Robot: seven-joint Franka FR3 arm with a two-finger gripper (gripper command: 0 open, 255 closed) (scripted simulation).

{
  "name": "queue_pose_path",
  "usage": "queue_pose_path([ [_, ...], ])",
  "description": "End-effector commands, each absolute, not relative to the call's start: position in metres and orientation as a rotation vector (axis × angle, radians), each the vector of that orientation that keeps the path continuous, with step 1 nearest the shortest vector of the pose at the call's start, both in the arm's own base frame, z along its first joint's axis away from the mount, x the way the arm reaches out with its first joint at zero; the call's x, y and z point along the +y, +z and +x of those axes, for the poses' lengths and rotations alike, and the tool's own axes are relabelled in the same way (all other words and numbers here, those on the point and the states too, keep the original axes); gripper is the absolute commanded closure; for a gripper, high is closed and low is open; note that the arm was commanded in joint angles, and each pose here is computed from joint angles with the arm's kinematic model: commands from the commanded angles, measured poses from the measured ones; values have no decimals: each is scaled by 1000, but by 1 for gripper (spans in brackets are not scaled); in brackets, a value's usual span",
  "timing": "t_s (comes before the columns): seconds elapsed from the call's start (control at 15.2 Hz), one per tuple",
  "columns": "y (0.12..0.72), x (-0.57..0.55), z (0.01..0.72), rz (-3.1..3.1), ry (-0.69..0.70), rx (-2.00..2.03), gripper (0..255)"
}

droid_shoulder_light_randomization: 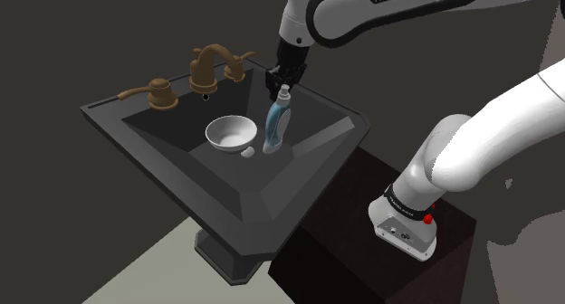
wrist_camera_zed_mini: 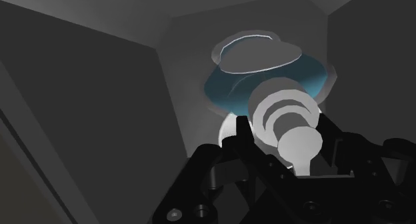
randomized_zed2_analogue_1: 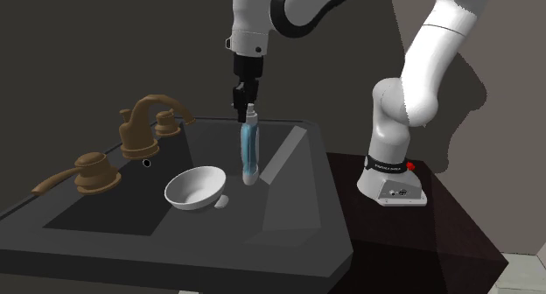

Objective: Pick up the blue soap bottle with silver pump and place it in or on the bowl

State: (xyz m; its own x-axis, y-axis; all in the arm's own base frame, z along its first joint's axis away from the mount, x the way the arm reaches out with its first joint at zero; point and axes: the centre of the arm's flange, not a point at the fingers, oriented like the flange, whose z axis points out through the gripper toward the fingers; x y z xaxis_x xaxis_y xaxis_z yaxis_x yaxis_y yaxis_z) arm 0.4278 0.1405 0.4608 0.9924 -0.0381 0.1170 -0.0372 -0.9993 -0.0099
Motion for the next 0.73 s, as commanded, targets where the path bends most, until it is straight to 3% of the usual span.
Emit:
queue_pose_path([
  [0.0,472,141,427,-3128,-184,59,255],
  [0.66,522,144,438,-3128,-184,59,255],
])
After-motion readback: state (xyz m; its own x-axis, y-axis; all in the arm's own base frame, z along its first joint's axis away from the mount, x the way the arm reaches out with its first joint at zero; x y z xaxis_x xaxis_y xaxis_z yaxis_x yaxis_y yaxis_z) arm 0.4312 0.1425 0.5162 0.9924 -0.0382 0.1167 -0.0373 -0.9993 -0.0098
